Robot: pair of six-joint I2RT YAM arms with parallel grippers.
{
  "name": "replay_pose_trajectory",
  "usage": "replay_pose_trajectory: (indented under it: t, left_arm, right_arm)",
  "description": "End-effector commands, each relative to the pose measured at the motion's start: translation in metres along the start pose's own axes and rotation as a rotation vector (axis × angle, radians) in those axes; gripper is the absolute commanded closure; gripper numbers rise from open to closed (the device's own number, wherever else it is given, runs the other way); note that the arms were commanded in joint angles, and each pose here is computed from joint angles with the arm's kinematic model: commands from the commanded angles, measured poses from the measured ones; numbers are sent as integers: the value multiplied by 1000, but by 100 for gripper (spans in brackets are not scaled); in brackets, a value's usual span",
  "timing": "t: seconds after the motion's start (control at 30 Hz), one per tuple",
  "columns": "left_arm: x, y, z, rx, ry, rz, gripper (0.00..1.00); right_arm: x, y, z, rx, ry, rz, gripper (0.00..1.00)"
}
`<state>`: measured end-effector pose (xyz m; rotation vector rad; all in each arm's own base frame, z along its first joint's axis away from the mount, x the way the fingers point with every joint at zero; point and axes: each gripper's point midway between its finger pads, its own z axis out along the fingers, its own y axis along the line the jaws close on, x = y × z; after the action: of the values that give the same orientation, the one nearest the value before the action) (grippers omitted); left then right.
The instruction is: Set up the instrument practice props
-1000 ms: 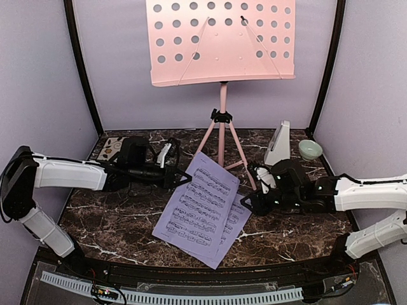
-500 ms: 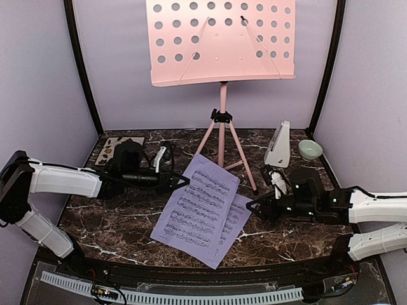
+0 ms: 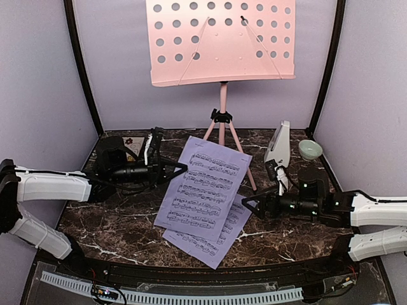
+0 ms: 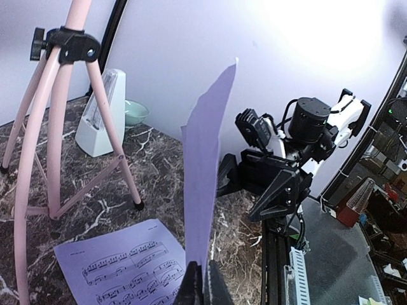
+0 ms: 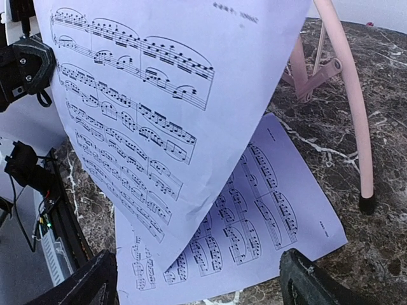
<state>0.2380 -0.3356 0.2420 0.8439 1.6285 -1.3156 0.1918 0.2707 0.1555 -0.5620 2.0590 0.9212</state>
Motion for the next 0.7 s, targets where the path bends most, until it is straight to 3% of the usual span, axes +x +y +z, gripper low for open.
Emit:
replay_pose_trajectory:
  t: [0.0,0.67]
  left_arm:
    - [-25,-25,-8,80,-81,60,100]
    - [-81,-69,-18,222,-174,102,100]
  right_arm:
    - [-32,15,-6,-96,-152,13,8]
    - [-76,46,-4,-277,-247,-5,9]
